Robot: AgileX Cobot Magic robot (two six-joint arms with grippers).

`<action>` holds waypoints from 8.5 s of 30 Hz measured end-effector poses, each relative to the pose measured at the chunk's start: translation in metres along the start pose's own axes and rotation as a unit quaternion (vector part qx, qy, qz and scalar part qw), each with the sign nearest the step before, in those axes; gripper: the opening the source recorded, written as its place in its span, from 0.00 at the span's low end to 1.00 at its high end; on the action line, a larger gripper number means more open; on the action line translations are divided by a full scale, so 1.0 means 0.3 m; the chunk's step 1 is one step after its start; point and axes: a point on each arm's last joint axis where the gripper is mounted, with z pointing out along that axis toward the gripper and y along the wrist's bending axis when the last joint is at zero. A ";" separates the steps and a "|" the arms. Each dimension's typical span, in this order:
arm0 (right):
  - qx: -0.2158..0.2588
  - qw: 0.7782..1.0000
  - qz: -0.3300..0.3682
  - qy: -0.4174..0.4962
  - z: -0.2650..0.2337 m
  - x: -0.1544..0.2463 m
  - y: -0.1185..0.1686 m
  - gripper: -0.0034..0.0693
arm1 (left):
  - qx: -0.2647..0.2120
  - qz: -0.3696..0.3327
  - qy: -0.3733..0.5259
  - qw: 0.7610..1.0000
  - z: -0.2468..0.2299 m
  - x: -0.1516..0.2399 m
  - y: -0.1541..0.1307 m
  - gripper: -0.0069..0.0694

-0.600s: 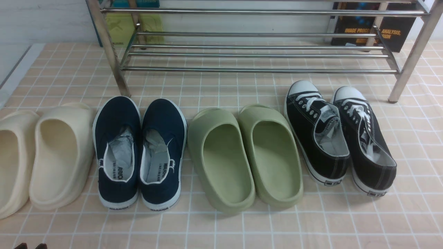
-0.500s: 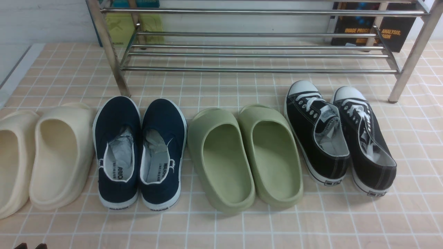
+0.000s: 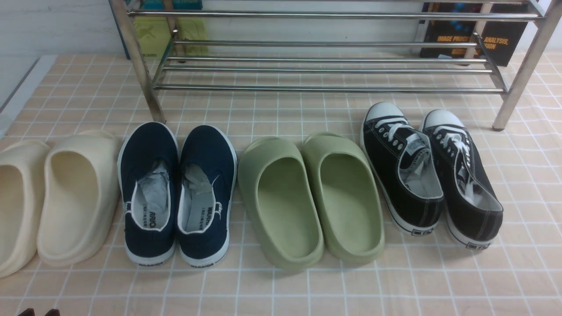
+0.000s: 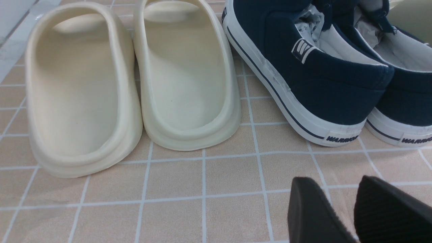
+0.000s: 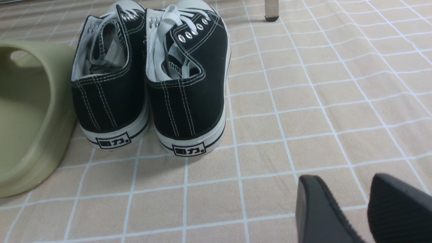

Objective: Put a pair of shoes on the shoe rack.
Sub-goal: Use the right arm to grab the shoe closest to it, then use the right arm to put a shoe into the shoe rack, then use the right arm to grab the shoe closest to it, then use the right arm to put a shoe into the shoe rack

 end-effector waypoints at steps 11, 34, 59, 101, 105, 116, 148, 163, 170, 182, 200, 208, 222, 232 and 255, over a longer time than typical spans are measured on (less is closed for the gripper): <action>0.000 1.000 0.000 0.000 0.000 0.000 0.000 0.38 | 0.000 0.000 0.000 1.000 0.000 0.000 0.000 0.40; -0.034 0.978 -0.006 -0.204 -0.022 -0.112 0.020 0.38 | 0.000 0.000 0.000 1.000 0.000 0.000 0.000 0.40; -0.059 0.933 -0.026 -0.355 -0.130 -0.499 0.095 0.38 | 0.000 0.000 0.000 1.000 0.000 0.000 0.000 0.40; -0.104 0.904 -0.136 0.392 0.847 -0.296 0.530 0.49 | 0.000 0.000 0.000 1.000 0.000 0.000 0.000 0.40; -0.107 0.903 -0.139 0.392 0.858 -0.282 0.544 0.49 | 0.000 0.000 0.000 1.000 0.000 0.000 0.000 0.40; -0.113 0.904 -0.145 0.386 0.855 -0.281 0.558 0.68 | 0.000 0.000 0.000 1.000 0.000 0.000 0.000 0.40; -0.118 0.879 -0.121 0.447 0.871 -0.295 0.602 0.05 | 0.000 0.000 0.000 1.000 0.000 0.000 0.000 0.40; -0.124 0.928 -0.143 0.320 0.979 -0.545 0.622 0.05 | 0.000 0.000 0.000 1.000 0.000 0.000 0.000 0.40; -0.101 0.943 -0.128 0.290 1.195 -0.599 0.588 0.05 | 0.000 0.000 0.000 1.000 0.000 0.000 0.000 0.40; -0.118 0.937 -0.158 0.287 1.378 -0.601 0.632 0.05 | 0.000 0.000 0.000 1.000 0.000 0.000 0.000 0.40; -0.149 0.952 -0.140 0.226 1.110 -0.893 0.653 0.76 | 0.000 0.000 0.000 1.000 0.000 0.000 0.000 0.40; -0.090 0.940 -0.149 0.293 0.837 -0.952 0.560 0.75 | 0.000 0.000 0.000 1.000 0.000 0.000 0.000 0.40; -0.032 0.862 -0.150 0.484 0.916 -0.293 0.397 0.69 | 0.000 0.000 0.000 1.000 0.000 0.000 0.000 0.40; -0.038 0.873 -0.142 0.465 0.936 -0.272 0.397 0.11 | 0.000 0.000 0.000 1.000 0.000 0.000 0.000 0.40; 0.006 0.897 -0.260 0.358 1.003 -0.624 0.446 0.12 | 0.000 0.000 0.000 1.000 0.000 0.000 0.000 0.40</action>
